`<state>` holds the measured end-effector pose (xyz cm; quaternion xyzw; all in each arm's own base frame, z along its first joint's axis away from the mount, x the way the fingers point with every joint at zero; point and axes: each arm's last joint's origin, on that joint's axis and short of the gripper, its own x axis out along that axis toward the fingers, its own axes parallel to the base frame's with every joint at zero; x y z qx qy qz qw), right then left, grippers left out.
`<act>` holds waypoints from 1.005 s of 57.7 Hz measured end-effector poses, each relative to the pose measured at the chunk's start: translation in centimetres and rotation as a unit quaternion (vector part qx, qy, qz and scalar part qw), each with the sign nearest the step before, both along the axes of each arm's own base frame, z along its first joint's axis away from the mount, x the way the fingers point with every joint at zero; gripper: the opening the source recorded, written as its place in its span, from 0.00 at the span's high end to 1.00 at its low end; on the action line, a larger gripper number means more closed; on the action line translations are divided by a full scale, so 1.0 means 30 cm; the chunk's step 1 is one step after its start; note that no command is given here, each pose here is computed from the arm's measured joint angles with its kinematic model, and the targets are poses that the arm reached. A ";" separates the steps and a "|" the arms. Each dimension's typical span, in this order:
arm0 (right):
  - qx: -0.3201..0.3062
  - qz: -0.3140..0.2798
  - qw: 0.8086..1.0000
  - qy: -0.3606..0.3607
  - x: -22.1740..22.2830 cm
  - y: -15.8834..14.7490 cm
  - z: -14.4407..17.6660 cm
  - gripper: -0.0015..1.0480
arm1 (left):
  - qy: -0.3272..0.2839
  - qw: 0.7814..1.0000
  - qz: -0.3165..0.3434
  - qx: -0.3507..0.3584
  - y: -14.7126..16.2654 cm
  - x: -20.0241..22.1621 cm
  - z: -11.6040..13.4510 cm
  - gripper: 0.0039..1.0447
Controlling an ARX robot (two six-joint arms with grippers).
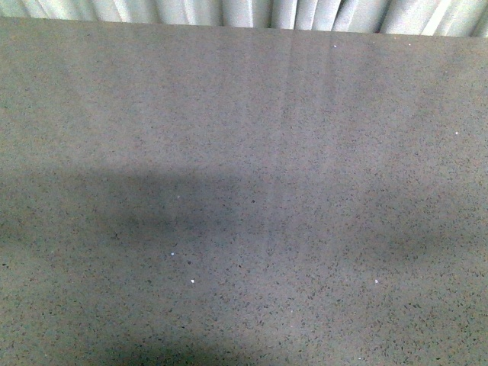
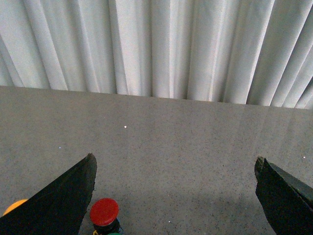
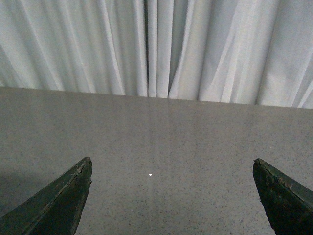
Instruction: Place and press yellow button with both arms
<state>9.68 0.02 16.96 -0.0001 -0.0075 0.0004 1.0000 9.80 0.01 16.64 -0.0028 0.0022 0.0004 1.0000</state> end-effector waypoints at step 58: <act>0.000 0.001 1.000 0.000 0.000 0.000 0.000 0.09 | 0.189 0.956 -0.163 -0.157 0.115 0.206 0.077 0.09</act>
